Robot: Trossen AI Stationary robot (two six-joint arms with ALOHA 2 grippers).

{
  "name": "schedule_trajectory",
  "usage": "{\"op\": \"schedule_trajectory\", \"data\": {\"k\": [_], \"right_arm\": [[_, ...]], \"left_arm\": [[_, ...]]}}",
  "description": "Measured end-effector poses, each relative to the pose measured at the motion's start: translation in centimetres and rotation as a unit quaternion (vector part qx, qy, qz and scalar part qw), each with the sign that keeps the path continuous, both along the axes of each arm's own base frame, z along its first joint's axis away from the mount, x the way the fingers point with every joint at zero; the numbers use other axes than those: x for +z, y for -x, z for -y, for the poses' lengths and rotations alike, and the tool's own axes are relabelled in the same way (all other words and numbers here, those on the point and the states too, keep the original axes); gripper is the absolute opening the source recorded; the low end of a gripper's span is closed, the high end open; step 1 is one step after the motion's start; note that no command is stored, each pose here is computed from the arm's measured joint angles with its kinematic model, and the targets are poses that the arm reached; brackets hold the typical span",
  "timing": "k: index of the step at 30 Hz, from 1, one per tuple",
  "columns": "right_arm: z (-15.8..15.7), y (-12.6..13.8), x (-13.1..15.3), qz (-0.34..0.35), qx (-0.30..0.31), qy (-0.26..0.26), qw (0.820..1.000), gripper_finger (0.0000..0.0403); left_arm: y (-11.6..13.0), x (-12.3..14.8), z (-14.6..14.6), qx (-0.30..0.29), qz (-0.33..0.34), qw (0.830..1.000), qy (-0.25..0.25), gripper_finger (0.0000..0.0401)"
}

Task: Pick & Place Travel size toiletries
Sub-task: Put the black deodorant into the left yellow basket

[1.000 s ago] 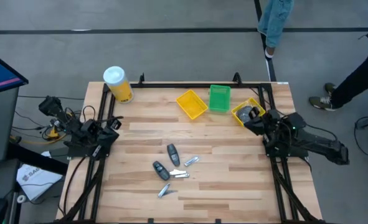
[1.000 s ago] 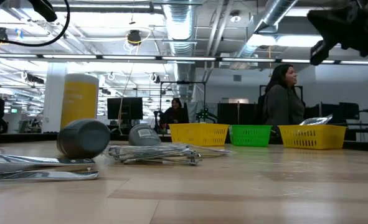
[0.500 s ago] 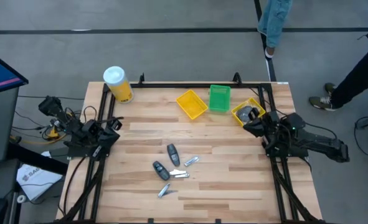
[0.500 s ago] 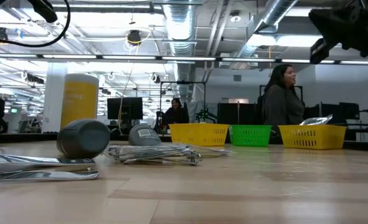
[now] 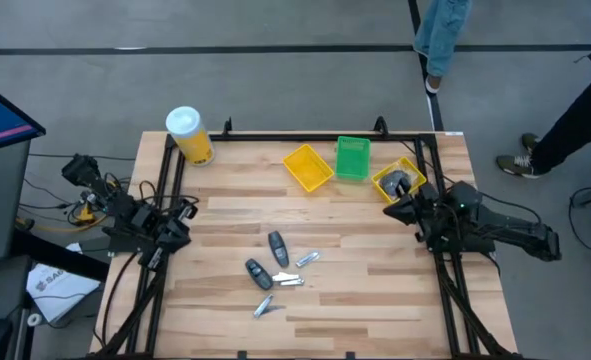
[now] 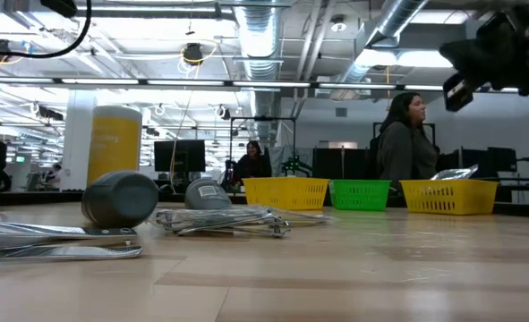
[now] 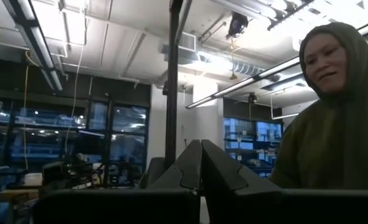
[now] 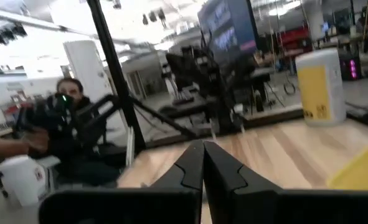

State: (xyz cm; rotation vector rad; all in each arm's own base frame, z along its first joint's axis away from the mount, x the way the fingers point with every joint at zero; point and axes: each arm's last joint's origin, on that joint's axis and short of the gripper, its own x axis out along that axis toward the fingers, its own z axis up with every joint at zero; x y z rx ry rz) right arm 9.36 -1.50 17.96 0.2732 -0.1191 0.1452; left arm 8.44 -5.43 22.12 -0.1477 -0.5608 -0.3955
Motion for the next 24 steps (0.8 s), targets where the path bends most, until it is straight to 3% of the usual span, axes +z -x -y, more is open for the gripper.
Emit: {"op": "schedule_trajectory", "data": {"k": [4,9,15,19,24], "right_arm": [[0.0,-0.1,-0.7,-0.037,-0.001,-0.002,0.999,0.0000],[0.0,-0.1,-0.5,-0.022,-0.002,0.014,1.000,0.0000],[0.1,-0.1,-0.8,-0.038,-0.007,-0.006,0.999,0.0000],[0.1,-0.1,-0.8,-0.041,-0.005,-0.031,0.999,0.0000],[0.1,-0.1,-0.8,-0.040,-0.005,-0.032,0.999,0.0000]], "left_arm": [[0.0,0.1,-0.1,0.009,0.008,1.000,-0.004,0.0000],[0.9,1.3,-0.6,-0.005,0.067,0.996,0.064,0.0000],[1.6,2.6,-1.3,0.008,0.115,0.988,0.107,0.0000],[1.8,5.0,-1.5,0.021,0.144,0.982,0.117,0.0000],[1.5,9.2,-1.2,0.049,0.184,0.977,0.091,0.0000]]}}
